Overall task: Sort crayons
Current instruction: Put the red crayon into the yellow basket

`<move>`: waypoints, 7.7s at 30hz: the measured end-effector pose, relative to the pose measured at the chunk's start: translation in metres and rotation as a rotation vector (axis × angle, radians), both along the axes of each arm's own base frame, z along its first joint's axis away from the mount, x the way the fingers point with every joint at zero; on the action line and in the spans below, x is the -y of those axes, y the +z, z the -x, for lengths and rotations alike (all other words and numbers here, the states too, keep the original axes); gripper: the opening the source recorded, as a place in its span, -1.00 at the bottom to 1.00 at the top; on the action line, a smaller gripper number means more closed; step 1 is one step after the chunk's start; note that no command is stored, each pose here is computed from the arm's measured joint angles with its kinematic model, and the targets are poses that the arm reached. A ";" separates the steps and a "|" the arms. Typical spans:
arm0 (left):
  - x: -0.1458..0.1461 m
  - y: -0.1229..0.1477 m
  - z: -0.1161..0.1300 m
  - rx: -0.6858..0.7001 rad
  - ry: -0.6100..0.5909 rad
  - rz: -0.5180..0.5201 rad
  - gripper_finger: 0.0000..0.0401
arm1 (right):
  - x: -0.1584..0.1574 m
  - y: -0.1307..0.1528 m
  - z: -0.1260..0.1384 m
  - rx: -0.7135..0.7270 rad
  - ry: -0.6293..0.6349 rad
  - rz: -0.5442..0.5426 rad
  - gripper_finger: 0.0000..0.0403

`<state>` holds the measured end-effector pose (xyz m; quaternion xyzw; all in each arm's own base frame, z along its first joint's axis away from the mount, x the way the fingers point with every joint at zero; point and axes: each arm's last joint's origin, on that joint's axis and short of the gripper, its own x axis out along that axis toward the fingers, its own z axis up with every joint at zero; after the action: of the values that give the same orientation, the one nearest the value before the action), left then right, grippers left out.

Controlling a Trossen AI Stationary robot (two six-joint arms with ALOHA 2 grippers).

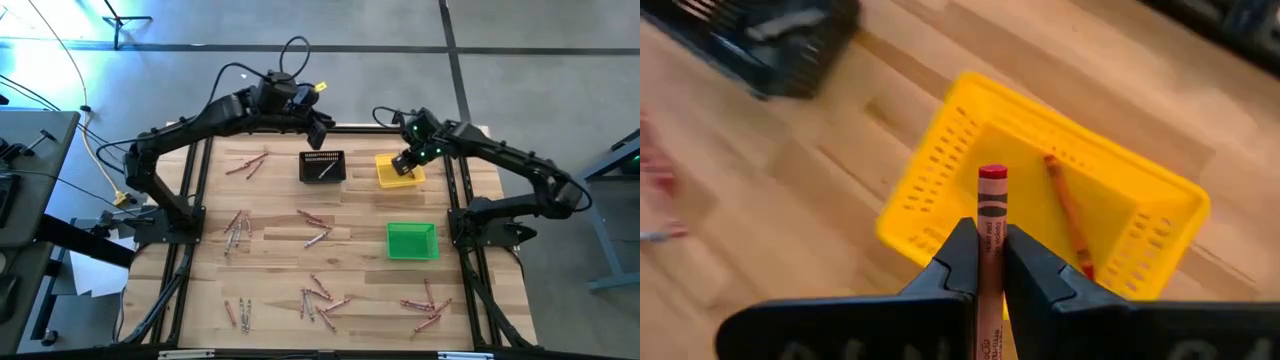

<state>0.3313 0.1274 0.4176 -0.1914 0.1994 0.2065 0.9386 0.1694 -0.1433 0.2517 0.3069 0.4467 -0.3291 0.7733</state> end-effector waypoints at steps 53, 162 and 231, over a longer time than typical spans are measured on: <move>-0.052 -0.255 0.127 -0.868 0.445 0.365 -0.57 | -0.008 0.118 -0.035 0.419 0.048 0.221 -0.32; -0.003 -0.017 -0.030 0.521 -0.008 0.094 -1.00 | -0.029 0.154 -0.086 0.919 0.254 0.347 -0.36; 0.053 -0.072 -0.005 -0.182 -0.045 0.523 -0.60 | -0.005 -0.040 0.015 -0.069 0.131 0.158 -0.77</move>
<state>0.3368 0.0744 0.3455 -0.4034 0.3336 0.1432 0.8399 0.1542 -0.1378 0.2116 0.2039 0.4648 -0.3225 0.7990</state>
